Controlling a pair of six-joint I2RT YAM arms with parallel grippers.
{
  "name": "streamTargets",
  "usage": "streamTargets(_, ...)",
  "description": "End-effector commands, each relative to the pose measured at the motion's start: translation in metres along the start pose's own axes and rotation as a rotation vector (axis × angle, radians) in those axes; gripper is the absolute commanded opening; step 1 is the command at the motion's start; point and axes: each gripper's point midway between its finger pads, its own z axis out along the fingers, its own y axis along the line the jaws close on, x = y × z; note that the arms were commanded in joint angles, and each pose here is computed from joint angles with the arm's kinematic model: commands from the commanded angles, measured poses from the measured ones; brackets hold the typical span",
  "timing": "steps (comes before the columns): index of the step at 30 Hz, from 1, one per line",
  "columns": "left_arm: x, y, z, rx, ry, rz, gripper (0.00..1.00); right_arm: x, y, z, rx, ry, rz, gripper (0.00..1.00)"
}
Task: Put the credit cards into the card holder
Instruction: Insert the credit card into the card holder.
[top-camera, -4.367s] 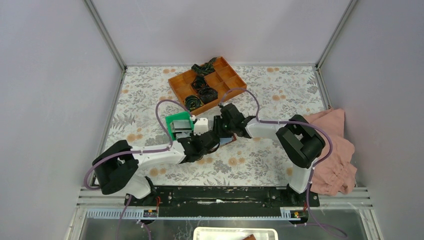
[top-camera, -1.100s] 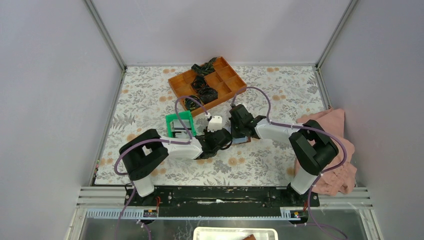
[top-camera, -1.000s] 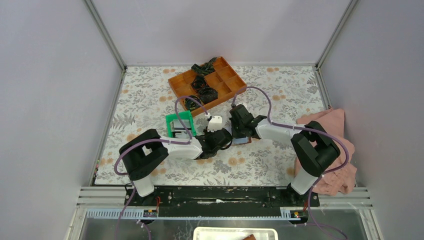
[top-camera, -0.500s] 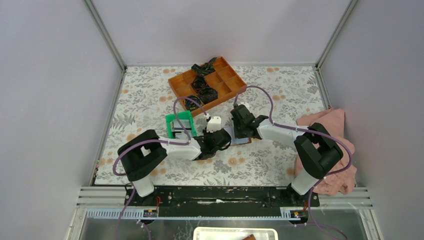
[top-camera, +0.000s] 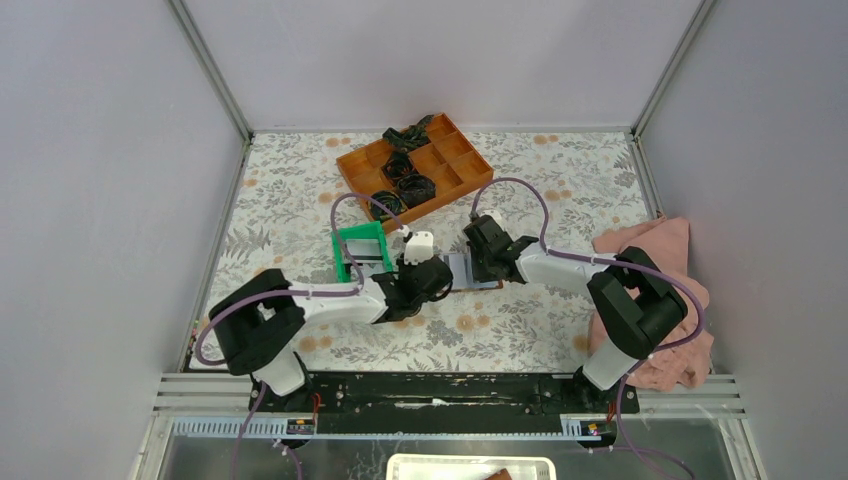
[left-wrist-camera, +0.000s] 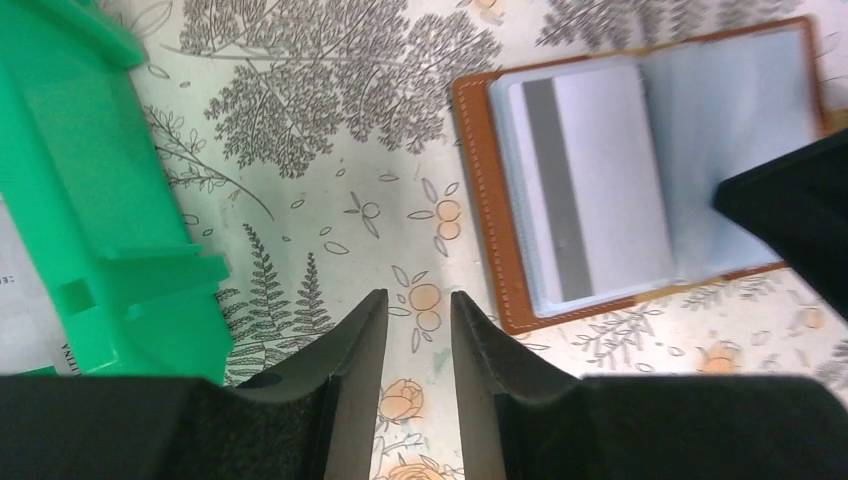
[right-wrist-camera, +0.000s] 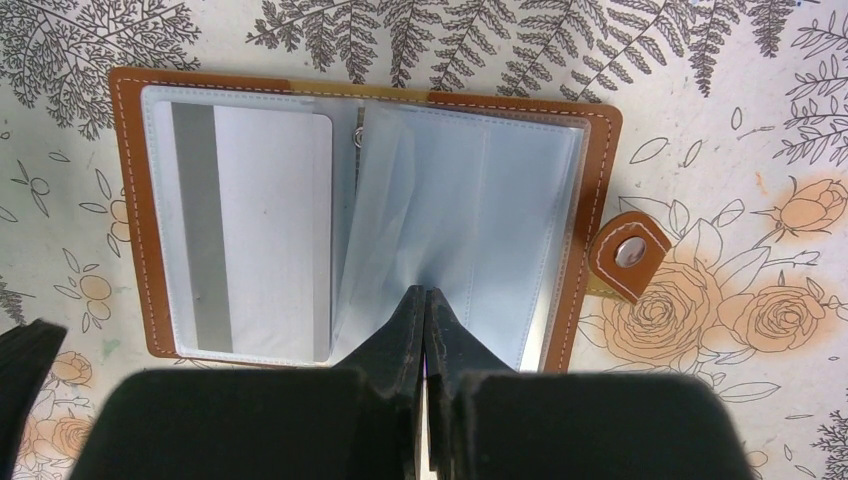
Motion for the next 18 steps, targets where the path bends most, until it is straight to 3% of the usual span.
streamTargets(1,-0.019,-0.013,-0.015,0.071,-0.050,-0.024,0.37,0.006,-0.010,0.002,0.029,0.002,0.011,0.02)
streamTargets(7,-0.032,-0.045,-0.018,0.199,-0.077,-0.039,0.37,0.004,-0.014,-0.002,0.040,-0.008,0.012,0.02)
streamTargets(18,-0.010,-0.068,0.009,0.198,-0.009,0.013,0.37,-0.001,-0.022,-0.006,0.055,-0.018,0.013,0.02)
